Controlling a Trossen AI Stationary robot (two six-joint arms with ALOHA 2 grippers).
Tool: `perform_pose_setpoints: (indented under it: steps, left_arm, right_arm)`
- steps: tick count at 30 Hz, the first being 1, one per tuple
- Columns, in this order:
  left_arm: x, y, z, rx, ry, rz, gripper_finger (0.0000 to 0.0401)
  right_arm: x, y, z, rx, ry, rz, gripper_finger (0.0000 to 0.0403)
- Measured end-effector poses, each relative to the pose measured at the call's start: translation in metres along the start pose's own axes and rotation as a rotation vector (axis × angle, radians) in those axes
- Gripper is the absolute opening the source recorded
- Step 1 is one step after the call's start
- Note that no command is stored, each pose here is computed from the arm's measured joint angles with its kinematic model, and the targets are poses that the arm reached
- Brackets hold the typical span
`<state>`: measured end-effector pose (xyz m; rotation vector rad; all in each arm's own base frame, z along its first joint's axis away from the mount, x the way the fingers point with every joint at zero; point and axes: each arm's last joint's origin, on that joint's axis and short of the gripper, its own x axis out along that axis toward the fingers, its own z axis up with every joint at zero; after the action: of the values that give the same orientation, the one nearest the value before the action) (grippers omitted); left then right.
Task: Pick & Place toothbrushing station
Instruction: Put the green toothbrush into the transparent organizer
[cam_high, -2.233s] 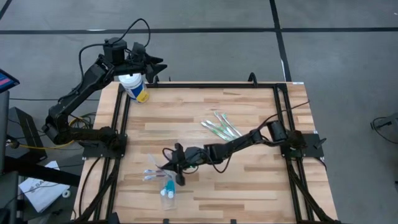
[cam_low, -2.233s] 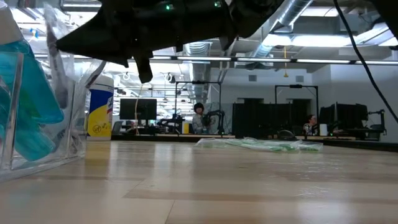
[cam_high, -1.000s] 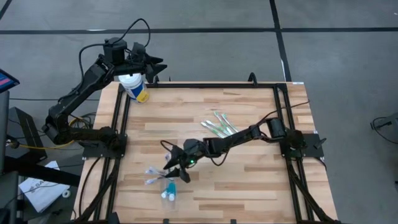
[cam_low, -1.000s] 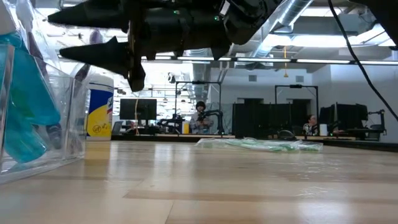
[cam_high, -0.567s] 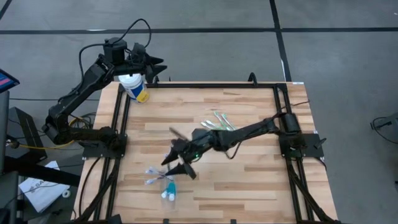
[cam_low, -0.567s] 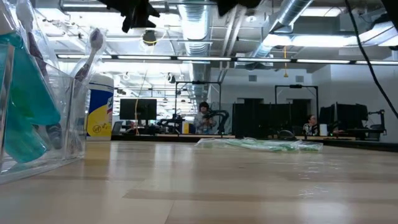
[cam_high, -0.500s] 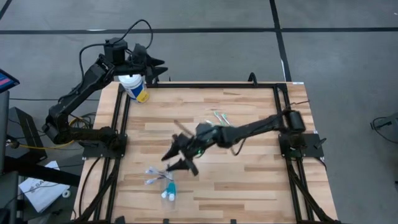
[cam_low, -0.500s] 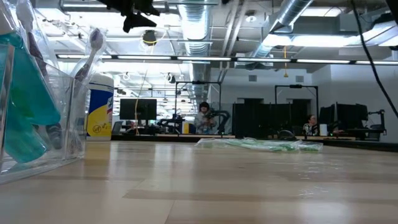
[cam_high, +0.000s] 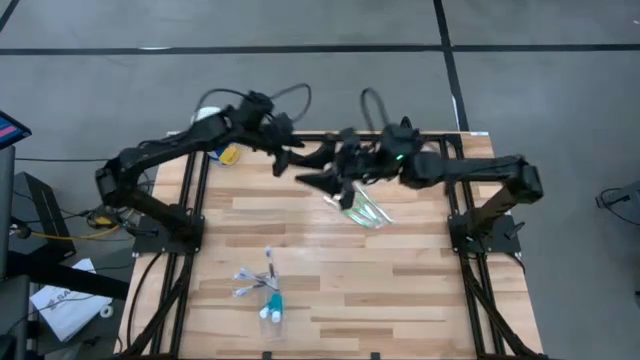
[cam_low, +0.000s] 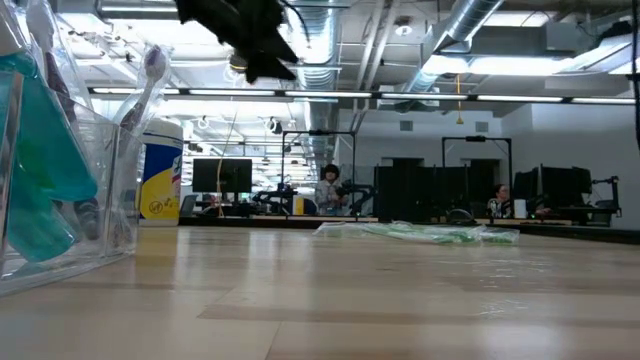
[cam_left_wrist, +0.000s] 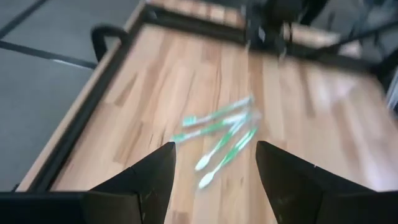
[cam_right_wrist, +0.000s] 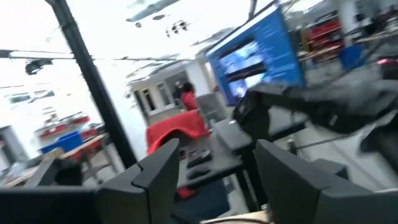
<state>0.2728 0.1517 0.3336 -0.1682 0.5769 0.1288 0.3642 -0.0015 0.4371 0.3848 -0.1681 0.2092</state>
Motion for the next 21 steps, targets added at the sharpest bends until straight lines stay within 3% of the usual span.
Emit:
perform_pose_setpoints:
  steps: [7, 11, 14, 21]
  left_arm:
    - [0.050, -0.017, -0.015, 0.160, 0.132, -0.070, 0.0218]
    - [0.079, -0.024, -0.034, 0.233, 0.275, -0.094, 0.0218]
    - [0.103, -0.030, -0.052, 0.269, 0.380, -0.140, 0.0218]
    - [0.138, -0.048, -0.068, 0.413, 0.426, -0.165, 0.0218]
  right_arm:
    - [-0.029, 0.013, 0.029, -0.005, -0.016, -0.025, 0.0189]
    - [-0.039, 0.019, 0.039, -0.034, -0.042, -0.030, 0.0183]
    - [-0.041, 0.020, 0.040, -0.056, -0.039, -0.033, 0.0182]
    - [-0.041, 0.019, 0.035, -0.031, 0.021, -0.027, 0.0202]
